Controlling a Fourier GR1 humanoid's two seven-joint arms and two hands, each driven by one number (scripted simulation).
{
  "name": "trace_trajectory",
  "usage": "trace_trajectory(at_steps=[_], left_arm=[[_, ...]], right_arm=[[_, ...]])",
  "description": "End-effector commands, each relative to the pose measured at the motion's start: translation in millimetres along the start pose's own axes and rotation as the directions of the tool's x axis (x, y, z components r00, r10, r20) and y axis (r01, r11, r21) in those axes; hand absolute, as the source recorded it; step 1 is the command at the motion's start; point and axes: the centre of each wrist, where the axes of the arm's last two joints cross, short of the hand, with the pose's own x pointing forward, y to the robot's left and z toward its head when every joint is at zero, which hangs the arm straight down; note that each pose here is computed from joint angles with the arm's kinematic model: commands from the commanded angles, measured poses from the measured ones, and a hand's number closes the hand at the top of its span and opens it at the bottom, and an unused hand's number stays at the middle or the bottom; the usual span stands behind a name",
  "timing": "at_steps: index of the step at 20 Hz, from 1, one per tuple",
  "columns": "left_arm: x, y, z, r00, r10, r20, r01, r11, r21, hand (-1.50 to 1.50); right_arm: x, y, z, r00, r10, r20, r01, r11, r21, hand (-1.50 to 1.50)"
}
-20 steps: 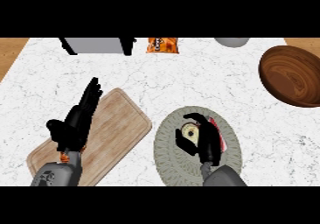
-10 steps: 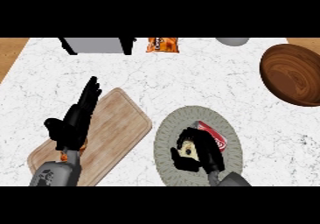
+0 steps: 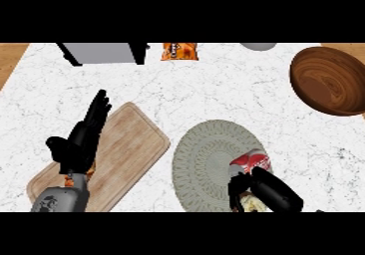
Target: Pick the cupcake from the placemat and place it in the bowl
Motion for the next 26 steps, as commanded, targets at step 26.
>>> trace_trajectory(at_steps=[26], left_arm=[[-1.4,-7.4,2.8,1.0,-0.01,0.013,0.01,1.0,-0.013,0.0]], right_arm=[[117.3,-315.8,189.4,0.964,0.156,0.214,-0.082,0.944,-0.32,1.5]])
